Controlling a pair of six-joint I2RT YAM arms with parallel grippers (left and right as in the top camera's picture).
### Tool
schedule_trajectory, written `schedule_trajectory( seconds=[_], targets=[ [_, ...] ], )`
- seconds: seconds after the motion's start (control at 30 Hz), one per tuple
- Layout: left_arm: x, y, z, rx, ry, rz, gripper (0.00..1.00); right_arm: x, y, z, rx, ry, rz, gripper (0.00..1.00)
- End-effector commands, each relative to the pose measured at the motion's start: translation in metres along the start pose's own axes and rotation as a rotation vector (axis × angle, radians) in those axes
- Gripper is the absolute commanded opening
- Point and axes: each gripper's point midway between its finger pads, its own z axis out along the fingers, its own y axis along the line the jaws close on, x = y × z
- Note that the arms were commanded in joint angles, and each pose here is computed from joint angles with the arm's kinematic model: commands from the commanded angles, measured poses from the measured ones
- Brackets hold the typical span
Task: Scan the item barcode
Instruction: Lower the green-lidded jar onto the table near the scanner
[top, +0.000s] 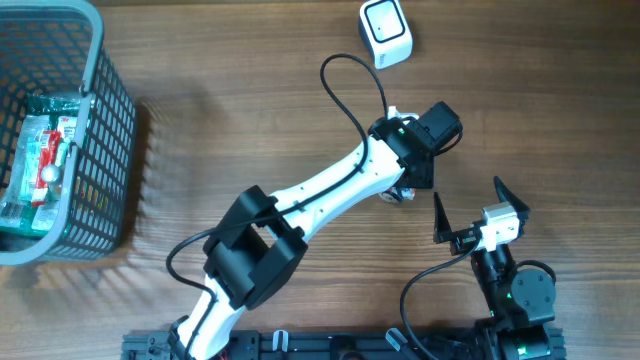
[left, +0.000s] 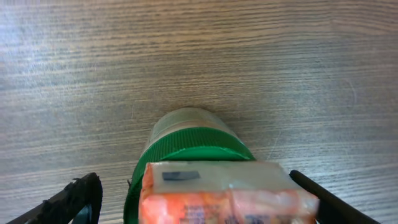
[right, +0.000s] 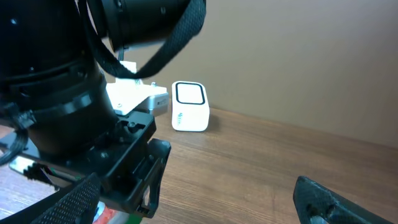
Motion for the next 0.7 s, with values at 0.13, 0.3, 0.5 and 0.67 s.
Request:
schedule_trajectory(
  seconds=[0.13,0.3,0.5,0.67],
  targets=[
    [-0.015,-0.017,-0.067,0.146,-0.079,0.186,0.71,-0.001,0.001,0.0,-0.01,-0.006,-0.012,1.0],
    [-0.003,-0.016,-0.057,0.144,-0.02,0.193,0.7,-0.001,0.001,0.0,-0.01,-0.006,-0.012,1.0],
    [0.01,-0.006,-0.036,0.088,0.05,0.198,0.58,-0.001,0.001,0.0,-0.01,-0.006,-0.012,1.0],
    [0.012,-0.005,-0.033,0.082,0.059,0.198,0.48,-0.001,0.001,0.0,-0.01,-0.006,-0.012,1.0]
  ],
)
